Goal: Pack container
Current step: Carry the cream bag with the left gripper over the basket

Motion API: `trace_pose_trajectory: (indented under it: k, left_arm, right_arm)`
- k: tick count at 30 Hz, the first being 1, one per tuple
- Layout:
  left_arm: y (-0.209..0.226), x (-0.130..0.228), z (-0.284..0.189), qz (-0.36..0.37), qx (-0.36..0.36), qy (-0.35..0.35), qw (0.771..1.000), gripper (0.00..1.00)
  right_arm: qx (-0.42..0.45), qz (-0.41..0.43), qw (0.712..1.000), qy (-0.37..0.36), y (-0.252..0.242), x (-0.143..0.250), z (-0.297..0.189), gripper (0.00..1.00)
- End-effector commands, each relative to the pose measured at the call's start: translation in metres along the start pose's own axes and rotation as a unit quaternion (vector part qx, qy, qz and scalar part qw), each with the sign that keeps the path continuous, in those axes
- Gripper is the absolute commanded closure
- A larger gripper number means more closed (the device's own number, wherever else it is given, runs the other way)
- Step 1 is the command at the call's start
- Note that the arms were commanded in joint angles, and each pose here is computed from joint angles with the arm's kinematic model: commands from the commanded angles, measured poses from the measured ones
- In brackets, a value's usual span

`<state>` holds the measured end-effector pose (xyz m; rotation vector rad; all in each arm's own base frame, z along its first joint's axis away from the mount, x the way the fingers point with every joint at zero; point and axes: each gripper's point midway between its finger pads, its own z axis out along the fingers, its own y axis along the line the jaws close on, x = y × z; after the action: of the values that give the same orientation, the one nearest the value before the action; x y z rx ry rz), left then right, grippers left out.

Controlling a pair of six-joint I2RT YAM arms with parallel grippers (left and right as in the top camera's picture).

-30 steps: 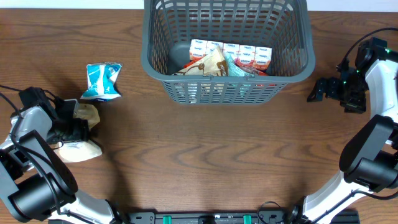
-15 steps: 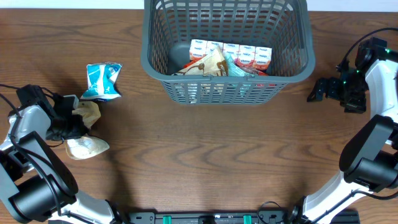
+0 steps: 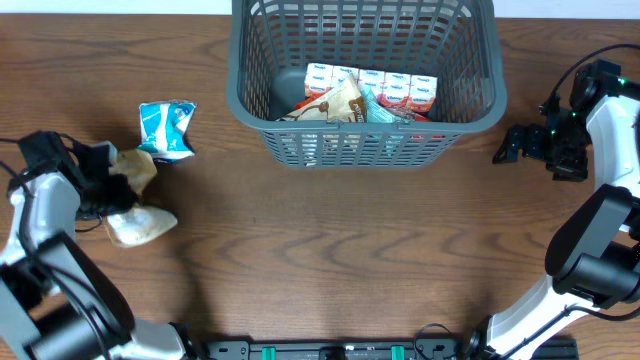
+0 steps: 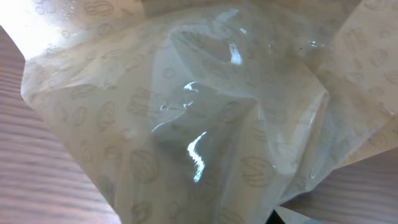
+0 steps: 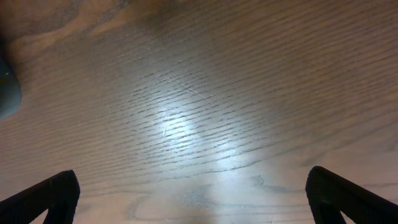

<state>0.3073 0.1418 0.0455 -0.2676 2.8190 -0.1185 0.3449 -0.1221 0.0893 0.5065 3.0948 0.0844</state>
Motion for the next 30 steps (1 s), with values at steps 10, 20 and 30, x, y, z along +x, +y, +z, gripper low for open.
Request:
trace_pose_trajectory:
  k: [10, 20, 30]
  left_arm:
    - [-0.119, -0.099, -0.17, 0.139, 0.037, -0.255, 0.956, 0.94]
    - [-0.204, -0.156, -0.274, 0.274, 0.051, -0.379, 0.882, 0.94]
    - [-0.309, -0.187, -0.289, 0.417, 0.085, -0.405, 0.809, 0.94]
  right_arm:
    - [-0.004, -0.013, 1.0, 0.006, 0.006, 0.001, 0.003, 0.01]
    - [-0.004, -0.013, 1.0, 0.006, 0.006, 0.001, 0.003, 0.01]
    - [-0.004, -0.013, 1.0, 0.006, 0.006, 0.001, 0.003, 0.01]
